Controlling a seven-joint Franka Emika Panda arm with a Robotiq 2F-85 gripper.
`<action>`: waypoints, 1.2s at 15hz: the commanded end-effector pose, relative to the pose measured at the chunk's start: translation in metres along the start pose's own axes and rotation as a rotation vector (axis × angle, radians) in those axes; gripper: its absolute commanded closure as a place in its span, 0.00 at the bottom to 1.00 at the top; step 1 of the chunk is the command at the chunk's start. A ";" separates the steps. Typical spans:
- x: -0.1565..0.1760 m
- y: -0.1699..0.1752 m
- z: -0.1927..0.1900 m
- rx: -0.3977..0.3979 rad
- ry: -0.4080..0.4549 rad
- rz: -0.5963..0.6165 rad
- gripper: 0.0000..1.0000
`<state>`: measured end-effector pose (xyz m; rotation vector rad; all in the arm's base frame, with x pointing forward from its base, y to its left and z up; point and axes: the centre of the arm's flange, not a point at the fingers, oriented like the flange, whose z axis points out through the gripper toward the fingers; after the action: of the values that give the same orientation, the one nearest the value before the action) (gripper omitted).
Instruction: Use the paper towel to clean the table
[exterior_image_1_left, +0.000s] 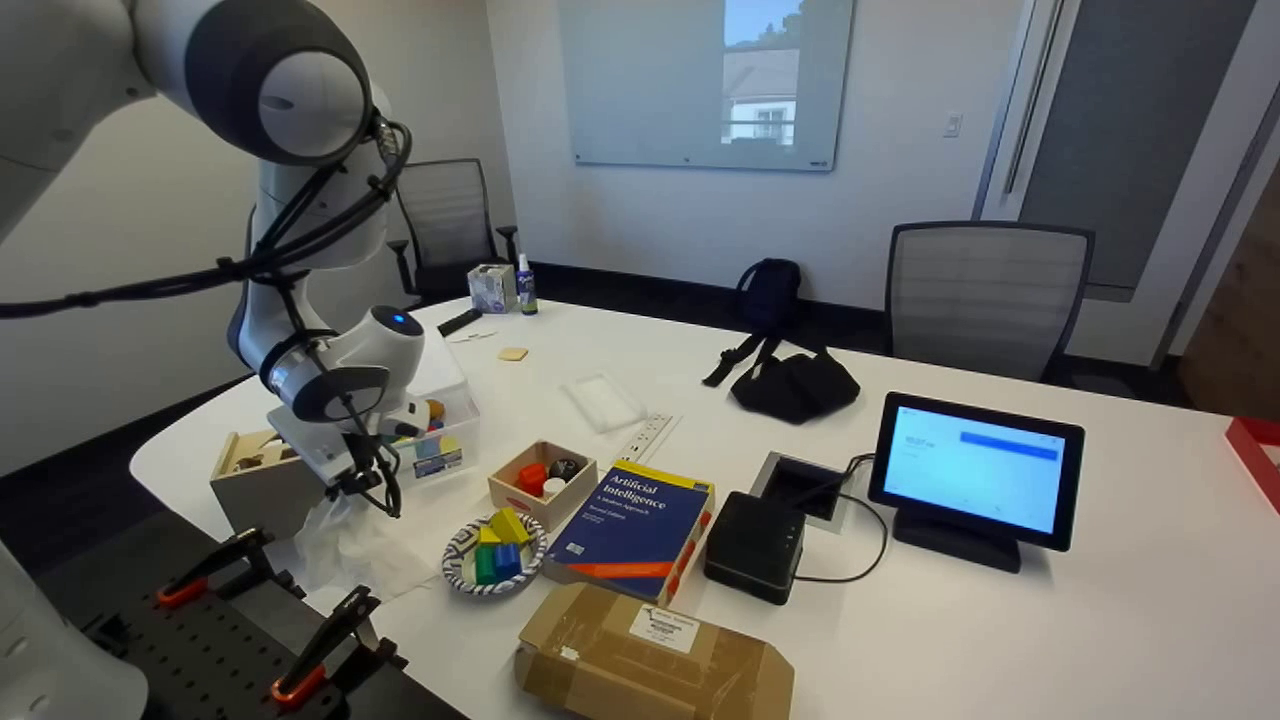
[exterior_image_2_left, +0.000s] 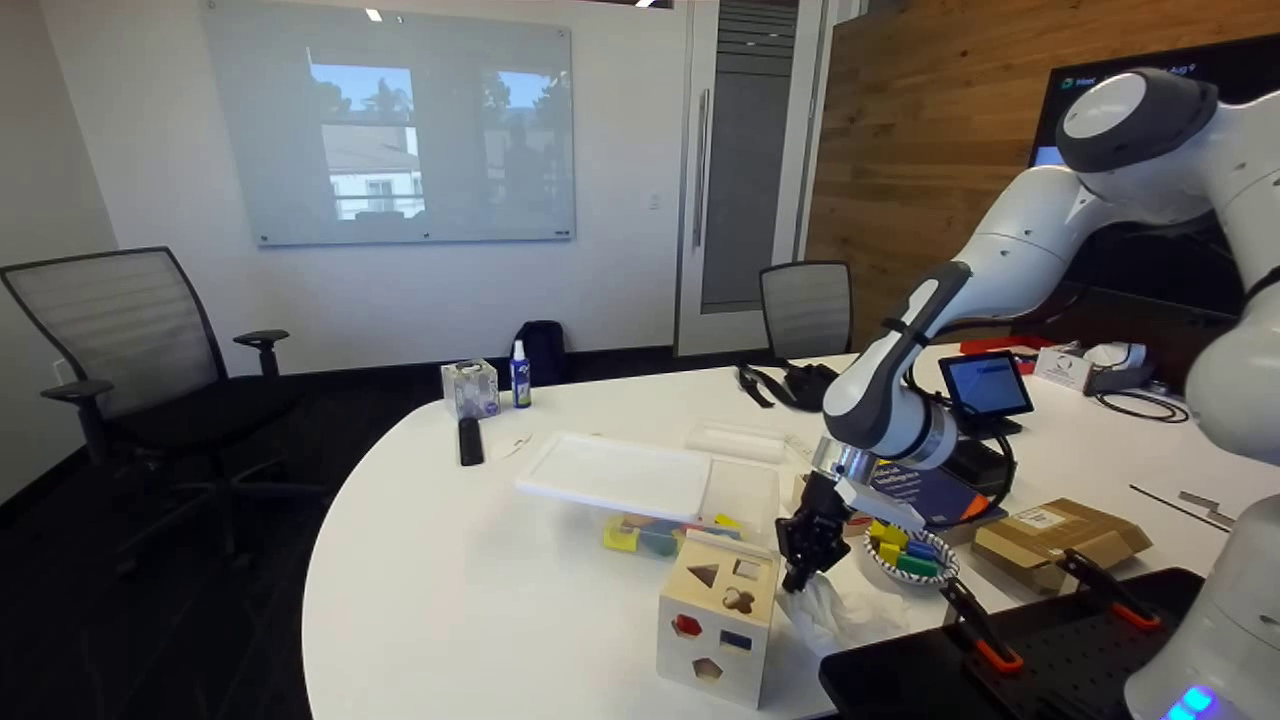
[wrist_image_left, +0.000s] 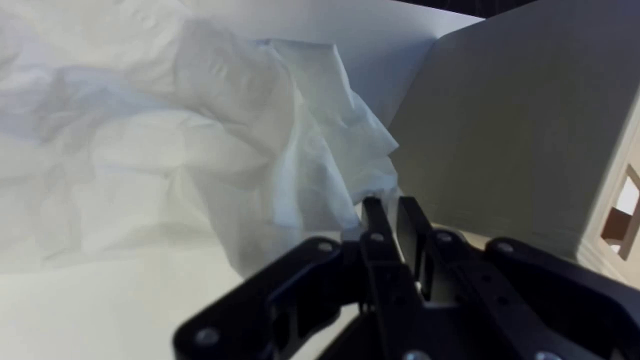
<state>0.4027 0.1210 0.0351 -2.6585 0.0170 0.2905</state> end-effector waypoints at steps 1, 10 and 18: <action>-0.002 -0.006 -0.010 -0.014 0.002 0.006 0.55; -0.008 -0.011 -0.044 0.031 0.054 -0.094 0.00; -0.038 -0.016 -0.093 -0.070 0.210 0.052 0.00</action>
<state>0.4104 0.0984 0.0871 -2.6506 0.0152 0.0966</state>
